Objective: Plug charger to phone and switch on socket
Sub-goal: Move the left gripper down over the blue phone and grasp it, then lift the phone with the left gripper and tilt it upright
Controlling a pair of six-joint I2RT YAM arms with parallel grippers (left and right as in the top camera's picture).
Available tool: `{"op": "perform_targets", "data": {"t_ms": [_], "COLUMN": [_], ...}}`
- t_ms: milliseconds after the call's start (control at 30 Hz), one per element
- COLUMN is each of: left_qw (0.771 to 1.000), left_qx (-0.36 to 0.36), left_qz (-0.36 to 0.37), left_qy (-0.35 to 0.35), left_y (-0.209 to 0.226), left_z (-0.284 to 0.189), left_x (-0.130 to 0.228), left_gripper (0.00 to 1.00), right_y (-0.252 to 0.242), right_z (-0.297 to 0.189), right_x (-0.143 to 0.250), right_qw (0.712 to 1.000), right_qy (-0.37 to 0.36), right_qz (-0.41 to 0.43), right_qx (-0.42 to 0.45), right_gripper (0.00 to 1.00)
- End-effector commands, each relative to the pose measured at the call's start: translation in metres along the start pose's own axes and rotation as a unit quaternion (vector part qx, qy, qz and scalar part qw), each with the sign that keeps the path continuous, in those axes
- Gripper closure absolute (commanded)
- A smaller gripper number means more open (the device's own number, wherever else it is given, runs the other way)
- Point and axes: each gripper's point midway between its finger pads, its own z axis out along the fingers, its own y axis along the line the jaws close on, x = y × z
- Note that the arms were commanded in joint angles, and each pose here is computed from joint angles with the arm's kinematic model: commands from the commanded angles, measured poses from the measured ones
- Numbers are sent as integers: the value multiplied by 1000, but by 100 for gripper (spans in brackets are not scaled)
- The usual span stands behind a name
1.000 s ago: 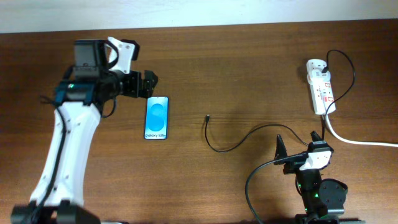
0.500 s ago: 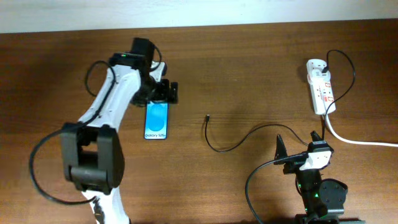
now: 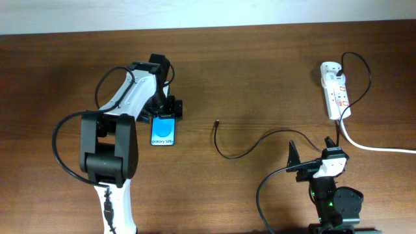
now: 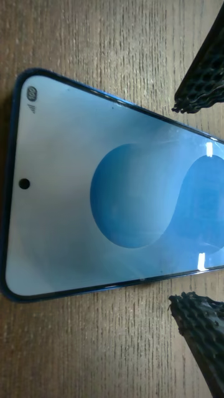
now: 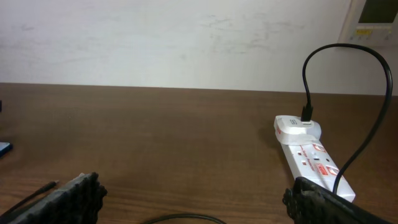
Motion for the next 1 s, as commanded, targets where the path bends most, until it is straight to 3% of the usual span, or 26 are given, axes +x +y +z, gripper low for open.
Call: {"op": "perform_targets", "data": {"t_ms": [0,300,367,400,433,567,833,967], "left_qw": [1000,999,999,999,999,999,999,998], "left_qx": [-9,-12,-6,2,2,3,30,53], "left_qz": [-10,21,21,20,20,17,19,21], "left_qy": [9,42,42,44,44,43,-24,-30], "left_y": [4,-1,-3,-6,-6,-6,-22,-31], "left_z": [7,36,36,36,36,35,-41,-53], "left_x": [3,10,10,10,10,10,-36,-38], "left_gripper": [1,0,5,14,17,21,23,25], "right_y": [2,2,2,2,2,2,2,2], "right_z": [0,0,0,0,0,0,0,0], "right_x": [2,2,2,2,2,2,2,2], "right_qw": [1000,1000,1000,1000,1000,1000,1000,1000], "right_qy": [2,2,2,2,2,2,2,2], "right_qz": [5,5,5,5,5,5,5,5], "right_qx": [-3,-3,-3,-3,-3,-3,-3,-3], "right_gripper": [2,2,2,2,2,2,2,2]}}
